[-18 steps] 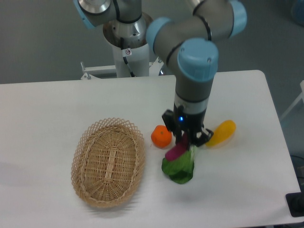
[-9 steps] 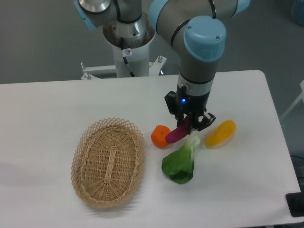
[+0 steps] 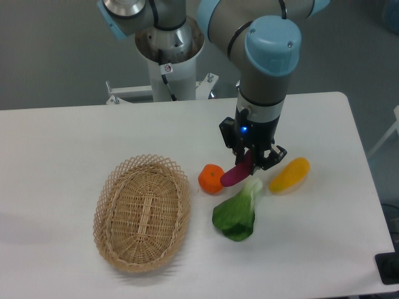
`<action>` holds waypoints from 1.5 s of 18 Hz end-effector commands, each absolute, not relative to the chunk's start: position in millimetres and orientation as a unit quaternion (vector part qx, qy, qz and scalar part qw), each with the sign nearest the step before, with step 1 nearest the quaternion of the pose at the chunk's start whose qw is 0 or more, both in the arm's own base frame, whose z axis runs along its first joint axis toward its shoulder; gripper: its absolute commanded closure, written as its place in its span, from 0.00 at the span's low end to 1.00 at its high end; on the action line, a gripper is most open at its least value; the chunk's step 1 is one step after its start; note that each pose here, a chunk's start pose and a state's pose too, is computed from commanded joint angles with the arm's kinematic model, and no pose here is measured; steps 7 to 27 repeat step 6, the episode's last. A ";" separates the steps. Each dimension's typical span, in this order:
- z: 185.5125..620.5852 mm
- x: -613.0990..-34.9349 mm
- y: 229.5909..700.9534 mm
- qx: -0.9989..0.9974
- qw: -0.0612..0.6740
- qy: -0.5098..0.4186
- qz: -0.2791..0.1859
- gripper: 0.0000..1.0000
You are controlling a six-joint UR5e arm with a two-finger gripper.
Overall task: Pick up the sweet potato from the table
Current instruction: 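Hold the sweet potato raised above the table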
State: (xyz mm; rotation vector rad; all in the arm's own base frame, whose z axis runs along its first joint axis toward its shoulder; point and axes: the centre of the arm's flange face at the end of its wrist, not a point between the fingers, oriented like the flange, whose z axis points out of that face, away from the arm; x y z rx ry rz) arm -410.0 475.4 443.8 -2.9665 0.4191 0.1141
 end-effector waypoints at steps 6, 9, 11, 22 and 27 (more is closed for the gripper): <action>450.7 -412.8 477.1 -0.987 0.078 0.135 0.043 0.75; 450.7 -412.8 477.1 -0.987 0.078 0.135 0.043 0.75; 450.7 -412.8 477.1 -0.987 0.078 0.135 0.043 0.75; 450.7 -412.8 477.1 -0.987 0.078 0.135 0.043 0.75; 450.7 -412.8 477.1 -0.987 0.078 0.135 0.043 0.75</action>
